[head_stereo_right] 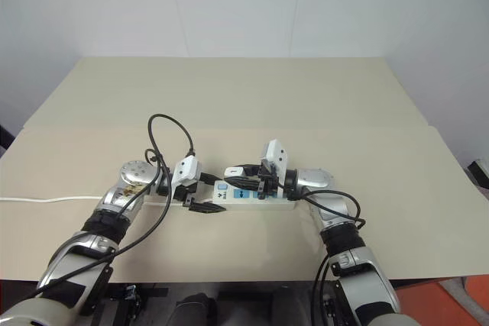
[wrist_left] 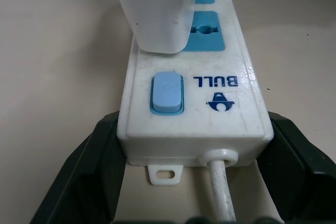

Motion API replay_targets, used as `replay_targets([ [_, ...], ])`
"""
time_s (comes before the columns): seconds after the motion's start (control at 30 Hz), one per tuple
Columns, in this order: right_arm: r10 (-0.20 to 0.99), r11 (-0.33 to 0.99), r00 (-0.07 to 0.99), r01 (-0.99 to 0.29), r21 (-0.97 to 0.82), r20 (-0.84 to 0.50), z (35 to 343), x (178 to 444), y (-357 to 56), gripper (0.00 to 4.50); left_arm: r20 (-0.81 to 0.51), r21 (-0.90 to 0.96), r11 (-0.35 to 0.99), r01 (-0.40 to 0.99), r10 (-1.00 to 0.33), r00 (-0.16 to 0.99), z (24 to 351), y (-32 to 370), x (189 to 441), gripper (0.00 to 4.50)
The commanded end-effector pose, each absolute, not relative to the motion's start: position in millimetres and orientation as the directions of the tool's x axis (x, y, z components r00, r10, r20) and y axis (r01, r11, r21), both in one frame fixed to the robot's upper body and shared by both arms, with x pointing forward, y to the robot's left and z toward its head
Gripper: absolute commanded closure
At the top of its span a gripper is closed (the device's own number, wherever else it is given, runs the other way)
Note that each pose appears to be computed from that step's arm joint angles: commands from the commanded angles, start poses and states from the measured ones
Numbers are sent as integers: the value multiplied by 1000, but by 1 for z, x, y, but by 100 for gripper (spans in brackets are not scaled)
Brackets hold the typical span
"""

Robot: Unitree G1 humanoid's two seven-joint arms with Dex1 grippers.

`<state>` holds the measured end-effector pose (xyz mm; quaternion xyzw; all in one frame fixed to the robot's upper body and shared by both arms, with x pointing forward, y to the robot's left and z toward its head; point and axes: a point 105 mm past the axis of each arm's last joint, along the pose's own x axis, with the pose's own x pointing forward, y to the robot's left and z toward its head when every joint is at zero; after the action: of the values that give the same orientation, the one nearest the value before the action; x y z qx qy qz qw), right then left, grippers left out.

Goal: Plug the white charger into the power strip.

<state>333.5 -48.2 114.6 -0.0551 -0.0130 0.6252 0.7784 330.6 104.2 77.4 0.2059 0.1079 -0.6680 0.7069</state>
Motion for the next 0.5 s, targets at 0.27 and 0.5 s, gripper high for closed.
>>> replay_targets([
  [0.27, 953, 242, 253, -967, -84, -164, 94, 341, -83, 333, -474, 136, 27, 990, -876, 89, 75, 123, 326, 123],
  [0.5, 948, 251, 264, -963, -92, -179, 94, 344, -94, 333, -475, 138, 32, 990, -875, 94, 75, 124, 326, 123],
])
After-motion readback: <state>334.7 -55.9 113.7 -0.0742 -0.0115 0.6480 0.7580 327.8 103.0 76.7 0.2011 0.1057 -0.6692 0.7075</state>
